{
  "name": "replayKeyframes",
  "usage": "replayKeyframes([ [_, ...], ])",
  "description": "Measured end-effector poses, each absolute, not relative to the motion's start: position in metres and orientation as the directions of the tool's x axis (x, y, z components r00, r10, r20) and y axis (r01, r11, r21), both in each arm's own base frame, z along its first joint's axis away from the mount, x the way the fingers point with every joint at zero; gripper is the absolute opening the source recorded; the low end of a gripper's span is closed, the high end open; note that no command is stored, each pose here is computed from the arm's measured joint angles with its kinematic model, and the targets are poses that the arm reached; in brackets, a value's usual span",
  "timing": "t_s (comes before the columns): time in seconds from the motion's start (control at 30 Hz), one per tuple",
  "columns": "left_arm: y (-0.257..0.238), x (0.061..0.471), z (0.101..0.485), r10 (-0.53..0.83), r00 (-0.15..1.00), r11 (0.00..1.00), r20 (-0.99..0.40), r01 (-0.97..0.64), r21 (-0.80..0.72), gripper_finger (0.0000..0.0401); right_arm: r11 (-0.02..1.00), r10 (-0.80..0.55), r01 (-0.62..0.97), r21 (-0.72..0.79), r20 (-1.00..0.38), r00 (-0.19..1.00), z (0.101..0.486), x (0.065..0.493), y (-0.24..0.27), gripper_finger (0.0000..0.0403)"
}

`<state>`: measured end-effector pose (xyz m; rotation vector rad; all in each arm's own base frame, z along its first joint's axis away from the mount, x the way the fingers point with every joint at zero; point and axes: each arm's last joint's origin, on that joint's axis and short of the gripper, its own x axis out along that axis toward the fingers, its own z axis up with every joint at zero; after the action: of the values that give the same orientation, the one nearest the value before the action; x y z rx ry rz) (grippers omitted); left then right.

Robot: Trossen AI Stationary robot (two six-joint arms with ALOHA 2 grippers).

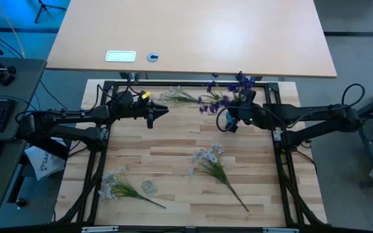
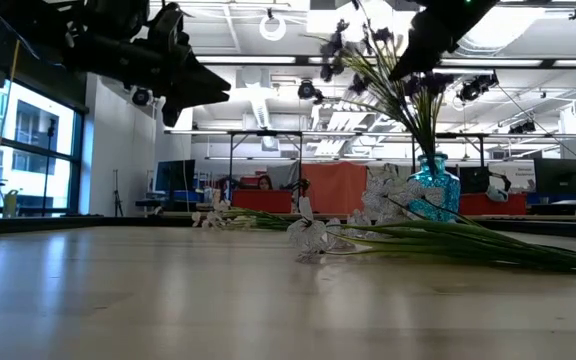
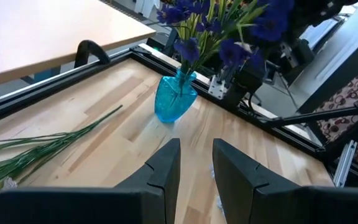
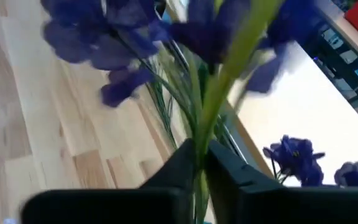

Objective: Sort flowers into vase by color
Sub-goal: Put the violet flowers into the blue vase

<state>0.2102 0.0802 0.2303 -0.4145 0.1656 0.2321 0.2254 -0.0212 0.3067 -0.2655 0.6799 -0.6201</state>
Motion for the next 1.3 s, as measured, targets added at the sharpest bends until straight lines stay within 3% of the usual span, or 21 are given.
replayKeyframes([
  [0.3, 0.08, 0.21, 0.23, 0.189, 0.96, 0.889, -0.209, -0.257, -0.378, 0.0083, 0.687, -0.722, 0.663, -0.299, -0.386, 0.574, 0.332, 0.21, -0.025, 0.0005],
  [0.83, 0.081, 0.21, 0.23, 0.208, 0.954, 0.885, -0.214, -0.277, -0.374, 0.0083, 0.528, -0.783, 0.832, -0.171, -0.478, 0.399, 0.314, 0.195, -0.027, 0.0001],
  [1.03, 0.081, 0.21, 0.23, 0.209, 0.954, 0.885, -0.214, -0.277, -0.373, 0.0083, 0.516, -0.779, 0.835, -0.193, -0.511, 0.363, 0.305, 0.2, -0.027, 0.0001],
  [1.3, 0.081, 0.21, 0.23, 0.211, 0.954, 0.885, -0.214, -0.28, -0.373, 0.0083, 0.592, -0.709, 0.783, -0.191, -0.584, 0.394, 0.298, 0.208, -0.026, 0.0008],
])
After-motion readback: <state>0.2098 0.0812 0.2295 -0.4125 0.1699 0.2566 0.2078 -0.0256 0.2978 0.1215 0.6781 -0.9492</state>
